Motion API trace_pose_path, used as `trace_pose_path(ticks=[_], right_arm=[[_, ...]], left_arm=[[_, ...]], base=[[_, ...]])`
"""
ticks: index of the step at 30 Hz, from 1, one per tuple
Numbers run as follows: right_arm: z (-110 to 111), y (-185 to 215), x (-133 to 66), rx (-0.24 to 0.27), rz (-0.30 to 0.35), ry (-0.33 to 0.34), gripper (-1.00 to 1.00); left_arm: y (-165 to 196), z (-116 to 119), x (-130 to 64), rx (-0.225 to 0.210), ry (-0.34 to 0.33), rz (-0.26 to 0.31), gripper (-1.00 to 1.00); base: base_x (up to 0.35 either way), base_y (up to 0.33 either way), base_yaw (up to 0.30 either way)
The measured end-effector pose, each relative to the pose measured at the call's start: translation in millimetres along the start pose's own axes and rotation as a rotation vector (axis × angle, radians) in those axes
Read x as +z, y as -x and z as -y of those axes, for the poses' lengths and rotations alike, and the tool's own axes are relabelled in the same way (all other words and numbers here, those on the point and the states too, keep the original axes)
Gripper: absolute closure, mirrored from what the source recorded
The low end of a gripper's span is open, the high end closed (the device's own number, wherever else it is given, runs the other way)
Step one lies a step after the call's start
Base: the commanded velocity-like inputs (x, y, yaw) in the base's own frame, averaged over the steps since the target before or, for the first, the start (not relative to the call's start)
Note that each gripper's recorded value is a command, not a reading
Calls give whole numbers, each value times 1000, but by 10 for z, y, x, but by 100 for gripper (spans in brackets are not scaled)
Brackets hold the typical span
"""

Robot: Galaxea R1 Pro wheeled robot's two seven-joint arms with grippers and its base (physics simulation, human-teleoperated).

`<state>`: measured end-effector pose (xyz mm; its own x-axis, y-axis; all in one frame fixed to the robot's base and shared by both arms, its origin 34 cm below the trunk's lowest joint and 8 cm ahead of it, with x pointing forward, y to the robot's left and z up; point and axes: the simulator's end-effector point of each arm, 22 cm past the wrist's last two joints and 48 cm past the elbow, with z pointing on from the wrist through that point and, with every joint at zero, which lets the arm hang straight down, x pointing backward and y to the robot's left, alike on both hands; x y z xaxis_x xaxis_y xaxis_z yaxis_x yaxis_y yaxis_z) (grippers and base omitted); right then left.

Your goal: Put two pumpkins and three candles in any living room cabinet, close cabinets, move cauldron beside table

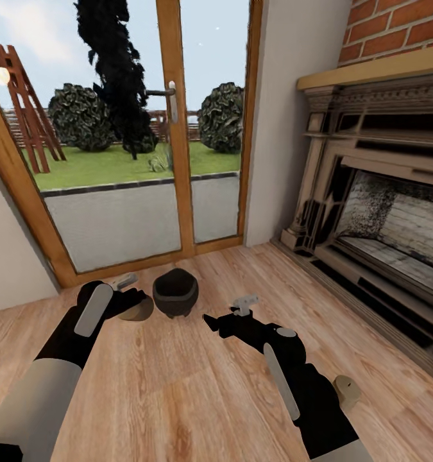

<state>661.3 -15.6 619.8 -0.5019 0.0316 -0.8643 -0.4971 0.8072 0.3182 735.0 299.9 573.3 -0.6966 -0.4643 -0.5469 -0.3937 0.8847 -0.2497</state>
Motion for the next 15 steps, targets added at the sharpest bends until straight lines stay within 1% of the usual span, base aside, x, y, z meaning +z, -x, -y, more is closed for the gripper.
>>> trace_pose_path(ticks=[6, 12, 15], right_arm=[[-11, 24, -13, -3, 4, 0, -100], [-15, 24, -18, -3, 5, 1, -100], [-15, 22, -18, -2, 5, 1, -100]], left_arm=[[17, 8, -26, -1, -3, 4, 100], [23, 12, -33, -2, -4, 6, 100], [24, 16, -35, -2, -5, 6, 100]], base=[[8, 4, -249], [3, 0, -28], [89, 50, -118]])
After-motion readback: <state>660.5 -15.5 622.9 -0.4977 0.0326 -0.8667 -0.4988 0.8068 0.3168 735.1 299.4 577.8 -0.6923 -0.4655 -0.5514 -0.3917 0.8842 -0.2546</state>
